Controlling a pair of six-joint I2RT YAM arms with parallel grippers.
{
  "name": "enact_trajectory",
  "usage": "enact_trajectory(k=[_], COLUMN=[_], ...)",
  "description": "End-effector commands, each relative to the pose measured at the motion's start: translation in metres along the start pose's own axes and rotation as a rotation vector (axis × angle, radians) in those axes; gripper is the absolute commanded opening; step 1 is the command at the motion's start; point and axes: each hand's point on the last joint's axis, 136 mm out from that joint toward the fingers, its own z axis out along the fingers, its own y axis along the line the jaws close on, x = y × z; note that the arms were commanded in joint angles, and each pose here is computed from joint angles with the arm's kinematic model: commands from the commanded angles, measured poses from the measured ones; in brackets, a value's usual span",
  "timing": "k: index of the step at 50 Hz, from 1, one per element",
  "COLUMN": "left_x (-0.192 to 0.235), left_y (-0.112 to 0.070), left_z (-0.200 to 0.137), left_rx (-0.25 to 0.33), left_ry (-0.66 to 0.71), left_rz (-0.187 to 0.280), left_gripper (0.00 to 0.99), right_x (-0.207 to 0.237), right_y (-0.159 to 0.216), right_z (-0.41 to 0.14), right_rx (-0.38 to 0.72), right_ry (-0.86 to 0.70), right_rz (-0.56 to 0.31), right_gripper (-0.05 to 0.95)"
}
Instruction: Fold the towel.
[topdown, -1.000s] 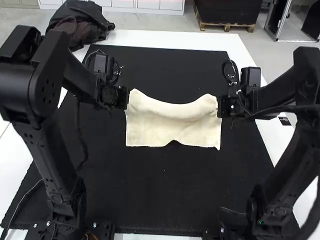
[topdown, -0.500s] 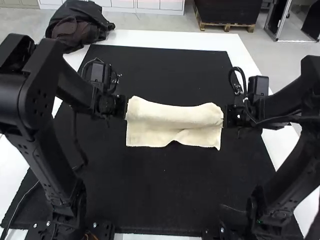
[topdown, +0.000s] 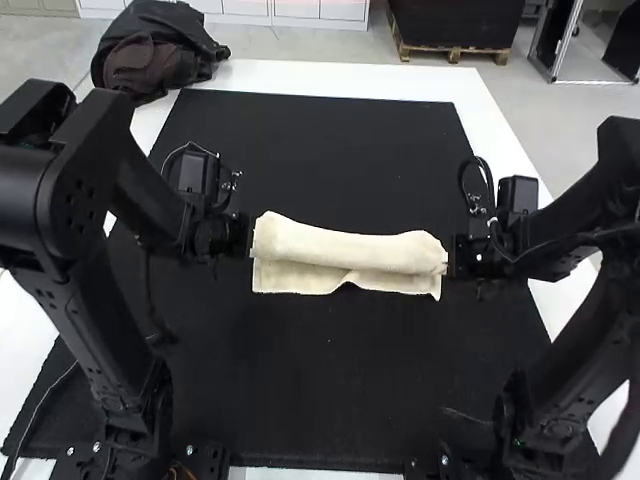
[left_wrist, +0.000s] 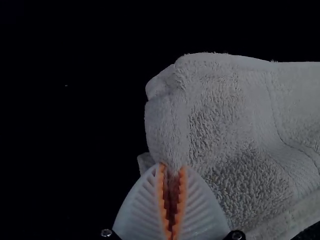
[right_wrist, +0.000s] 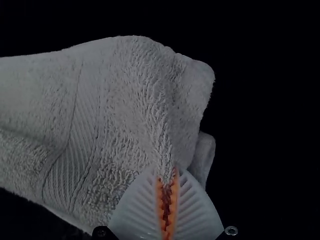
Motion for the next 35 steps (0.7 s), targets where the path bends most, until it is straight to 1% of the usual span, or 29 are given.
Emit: enact_trajectory(k=[1,22,24,25,26,28,30,31,32,34,35], left_x=[-0.001,0.025,0.026,0.026,0.026,0.027,0.027,0.027,0.027,0.027,0.028], left_y=[0.006,0.008,0.008,0.008,0.009,0.01,0.011,0.012,0.012,0.012,0.012], left_z=[-0.004,0.001,0.002,0.003,0.004,0.005,0.005,0.005,0.004,0.004,0.005], left_rx=[-0.041,-0.047,-0.048,-0.048,-0.05,-0.056,-0.059,-0.061,-0.061,-0.061,-0.06], left_ry=[-0.022,-0.012,-0.012,-0.012,-0.015,-0.012,-0.012,-0.012,-0.014,-0.012,-0.011], left_rz=[-0.001,0.014,0.014,0.014,0.014,0.013,0.013,0.011,0.011,0.009,0.009], left_gripper=[0.026,0.026,0.026,0.031,0.054,0.161,0.328,0.421,0.474,0.546,0.602], right_x=[0.011,0.031,0.03,0.03,0.03,0.027,0.026,0.025,0.025,0.024,0.023], right_y=[-0.012,-0.02,-0.021,-0.021,-0.021,-0.022,-0.022,-0.022,-0.023,-0.023,-0.023], right_z=[0.004,0.025,0.025,0.025,0.025,0.025,0.025,0.025,0.024,0.023,0.022], right_rx=[0.033,0.04,0.042,0.042,0.042,0.044,0.043,0.043,0.044,0.045,0.046], right_ry=[0.021,0.067,0.065,0.063,0.063,0.057,0.059,0.059,0.06,0.06,0.058], right_rz=[-0.005,-0.016,-0.015,-0.015,-0.016,-0.017,-0.017,-0.018,-0.015,-0.016,-0.015], right_gripper=[-0.02,-0.02,-0.02,0.0,0.04,0.11,0.18,0.22,0.26,0.33,0.36])
